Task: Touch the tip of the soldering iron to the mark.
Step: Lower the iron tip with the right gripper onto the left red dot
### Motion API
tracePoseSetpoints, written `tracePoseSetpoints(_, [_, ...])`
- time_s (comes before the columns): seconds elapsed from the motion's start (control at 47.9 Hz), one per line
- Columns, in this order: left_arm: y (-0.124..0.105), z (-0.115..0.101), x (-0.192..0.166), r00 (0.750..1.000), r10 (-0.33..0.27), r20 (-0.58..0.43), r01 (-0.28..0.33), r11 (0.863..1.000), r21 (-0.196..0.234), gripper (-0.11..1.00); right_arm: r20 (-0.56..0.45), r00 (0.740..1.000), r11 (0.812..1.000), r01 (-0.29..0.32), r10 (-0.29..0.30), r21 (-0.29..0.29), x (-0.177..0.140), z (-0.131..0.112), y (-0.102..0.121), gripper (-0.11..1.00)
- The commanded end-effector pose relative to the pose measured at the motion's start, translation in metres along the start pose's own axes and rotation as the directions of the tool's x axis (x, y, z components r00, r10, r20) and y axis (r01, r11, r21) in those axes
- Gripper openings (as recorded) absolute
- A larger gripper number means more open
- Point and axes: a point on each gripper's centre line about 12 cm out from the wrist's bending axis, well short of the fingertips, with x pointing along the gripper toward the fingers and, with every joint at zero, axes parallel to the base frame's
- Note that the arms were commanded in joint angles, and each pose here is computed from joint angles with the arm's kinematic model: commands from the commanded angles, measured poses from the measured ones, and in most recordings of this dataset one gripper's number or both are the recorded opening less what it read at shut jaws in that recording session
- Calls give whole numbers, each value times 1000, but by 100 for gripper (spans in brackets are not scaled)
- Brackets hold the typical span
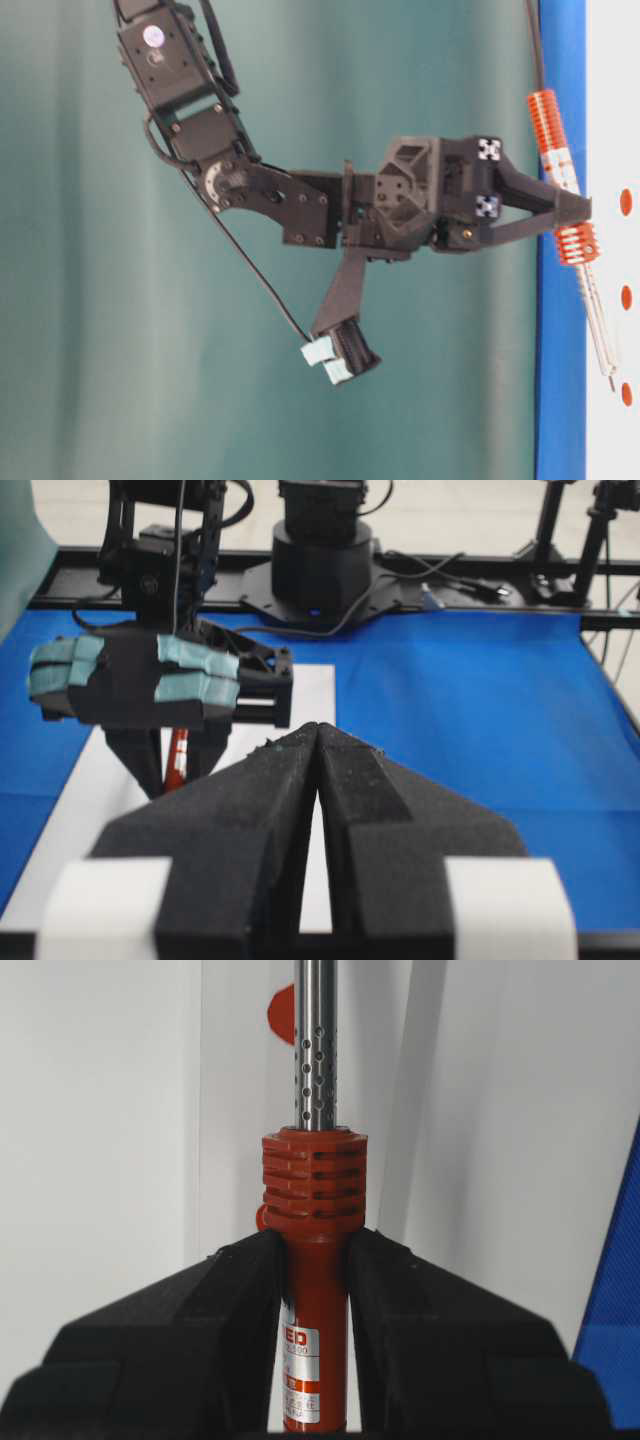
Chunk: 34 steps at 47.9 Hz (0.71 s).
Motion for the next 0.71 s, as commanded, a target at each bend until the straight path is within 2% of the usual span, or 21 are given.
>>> tracePoseSetpoints(0.0, [0,2,2,1000,-2,6,2,1000,4,0,41,999,1000,6,-7,5,-16,9,-3,6])
tracePoseSetpoints(0.23, [0,0,1,1000,-2,0,2,1000,3,0,-20,1000,1000,1,-1,4,-10,3,-3,6])
tracePoseSetpoints(0.689, [0,0,1,1000,-2,-2,2,1000,4,0,-19,1000,1000,2,-2,5,-11,4,-3,6])
